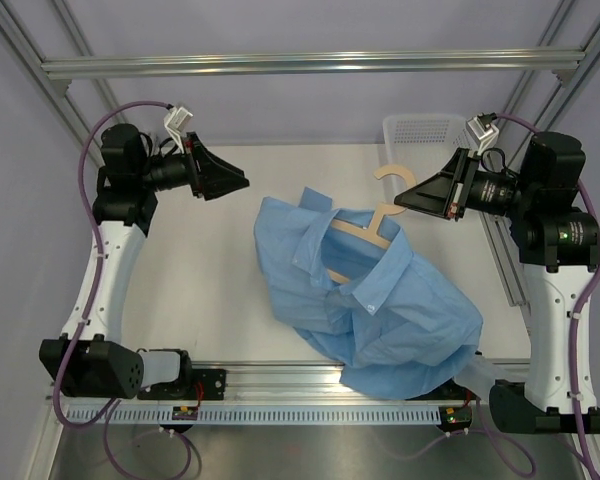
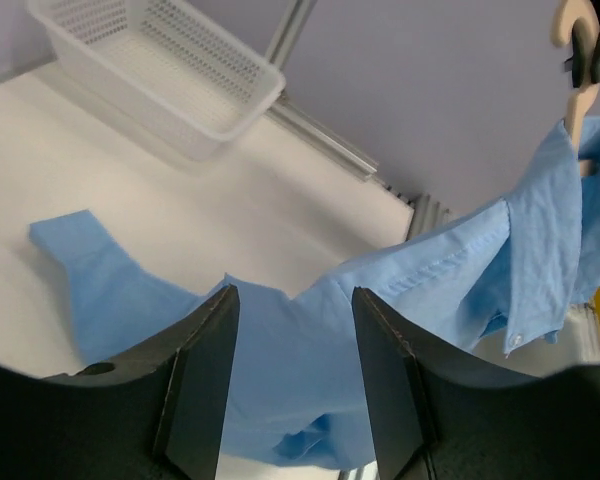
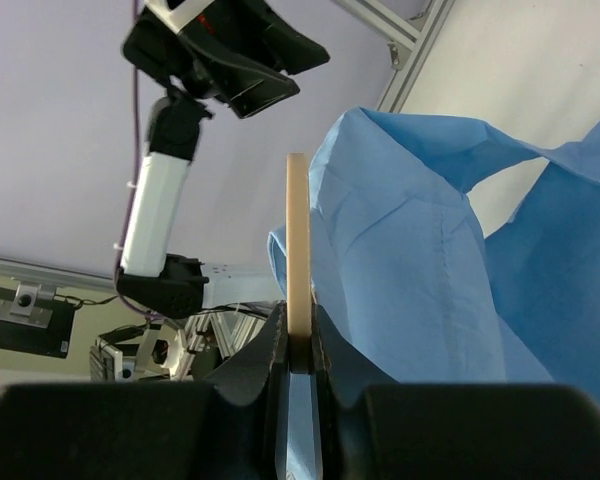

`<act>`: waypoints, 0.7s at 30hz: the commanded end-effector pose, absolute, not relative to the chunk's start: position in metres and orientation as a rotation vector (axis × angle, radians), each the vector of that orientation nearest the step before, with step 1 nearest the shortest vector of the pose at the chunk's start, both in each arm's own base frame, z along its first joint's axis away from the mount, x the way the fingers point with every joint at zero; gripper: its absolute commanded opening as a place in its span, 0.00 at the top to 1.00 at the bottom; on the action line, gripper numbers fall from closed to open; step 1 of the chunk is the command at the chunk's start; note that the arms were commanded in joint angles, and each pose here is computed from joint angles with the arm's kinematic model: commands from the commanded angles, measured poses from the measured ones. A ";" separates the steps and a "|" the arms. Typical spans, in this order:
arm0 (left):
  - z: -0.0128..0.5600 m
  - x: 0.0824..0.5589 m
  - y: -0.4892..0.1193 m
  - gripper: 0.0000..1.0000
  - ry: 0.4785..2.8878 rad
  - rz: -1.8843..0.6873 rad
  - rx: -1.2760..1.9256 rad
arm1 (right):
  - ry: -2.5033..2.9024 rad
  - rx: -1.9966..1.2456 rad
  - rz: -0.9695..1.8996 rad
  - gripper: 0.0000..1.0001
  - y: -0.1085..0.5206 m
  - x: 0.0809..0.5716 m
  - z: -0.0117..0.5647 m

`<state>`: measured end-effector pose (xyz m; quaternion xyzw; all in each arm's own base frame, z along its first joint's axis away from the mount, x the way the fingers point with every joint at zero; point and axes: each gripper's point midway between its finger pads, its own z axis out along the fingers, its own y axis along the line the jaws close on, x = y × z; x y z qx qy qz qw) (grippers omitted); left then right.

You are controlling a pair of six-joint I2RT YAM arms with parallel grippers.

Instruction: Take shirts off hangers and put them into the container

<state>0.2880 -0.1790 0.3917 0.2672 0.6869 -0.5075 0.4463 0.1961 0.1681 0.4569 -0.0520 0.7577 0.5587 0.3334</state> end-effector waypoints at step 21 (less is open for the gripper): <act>0.412 0.229 -0.214 0.47 1.546 -1.645 0.942 | 1.932 -0.202 1.636 1.00 0.177 0.186 0.482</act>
